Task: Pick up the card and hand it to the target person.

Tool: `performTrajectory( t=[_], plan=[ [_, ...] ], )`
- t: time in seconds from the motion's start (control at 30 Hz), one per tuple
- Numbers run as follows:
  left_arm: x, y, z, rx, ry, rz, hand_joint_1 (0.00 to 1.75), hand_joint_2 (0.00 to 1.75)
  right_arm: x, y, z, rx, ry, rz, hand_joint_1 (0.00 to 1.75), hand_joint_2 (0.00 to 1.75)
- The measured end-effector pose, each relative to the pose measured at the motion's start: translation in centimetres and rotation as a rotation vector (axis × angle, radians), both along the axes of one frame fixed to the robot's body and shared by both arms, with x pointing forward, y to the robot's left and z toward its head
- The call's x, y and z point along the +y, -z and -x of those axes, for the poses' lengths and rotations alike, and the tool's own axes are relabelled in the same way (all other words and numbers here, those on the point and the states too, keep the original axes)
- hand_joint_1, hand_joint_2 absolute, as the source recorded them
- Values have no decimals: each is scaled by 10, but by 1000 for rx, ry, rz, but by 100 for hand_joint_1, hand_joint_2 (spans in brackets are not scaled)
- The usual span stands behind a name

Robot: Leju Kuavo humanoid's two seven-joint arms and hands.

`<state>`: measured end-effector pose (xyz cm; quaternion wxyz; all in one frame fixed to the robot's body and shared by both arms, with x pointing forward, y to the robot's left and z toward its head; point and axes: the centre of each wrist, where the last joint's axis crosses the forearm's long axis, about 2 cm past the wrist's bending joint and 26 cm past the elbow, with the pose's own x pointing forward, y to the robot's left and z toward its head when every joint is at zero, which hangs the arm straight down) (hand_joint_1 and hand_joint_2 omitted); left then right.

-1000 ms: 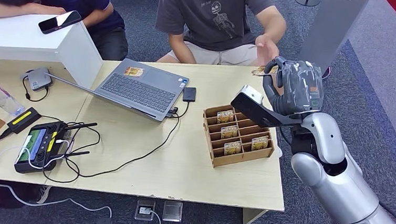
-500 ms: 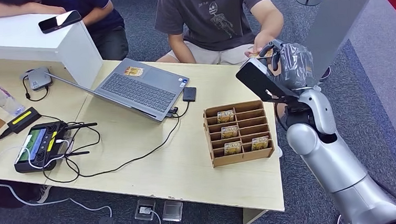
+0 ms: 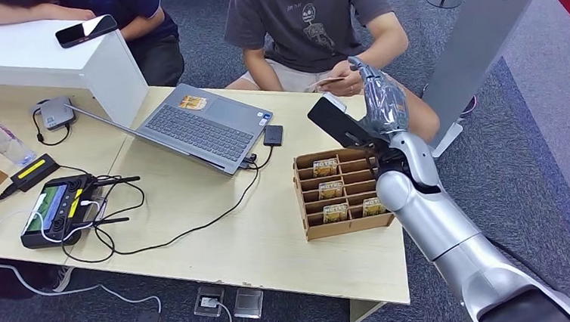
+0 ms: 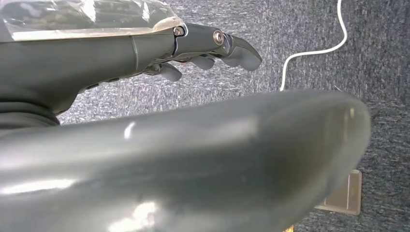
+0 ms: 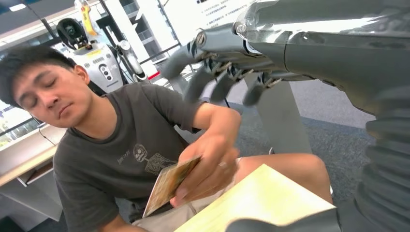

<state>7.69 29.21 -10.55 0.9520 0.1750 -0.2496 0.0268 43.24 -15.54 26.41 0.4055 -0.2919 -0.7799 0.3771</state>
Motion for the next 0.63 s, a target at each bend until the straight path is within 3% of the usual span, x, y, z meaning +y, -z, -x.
performTrajectory(
  t=[0.3, 0.63],
  plan=[
    [1, 0, 0, 9, -21, -4, 0, 0, 6, 7, 1, 9, 16, -52, 0, 175],
    [1, 0, 2, 14, -31, -4, 0, 0, -7, 29, 26, 55, 34, -334, 0, 175]
  ],
)
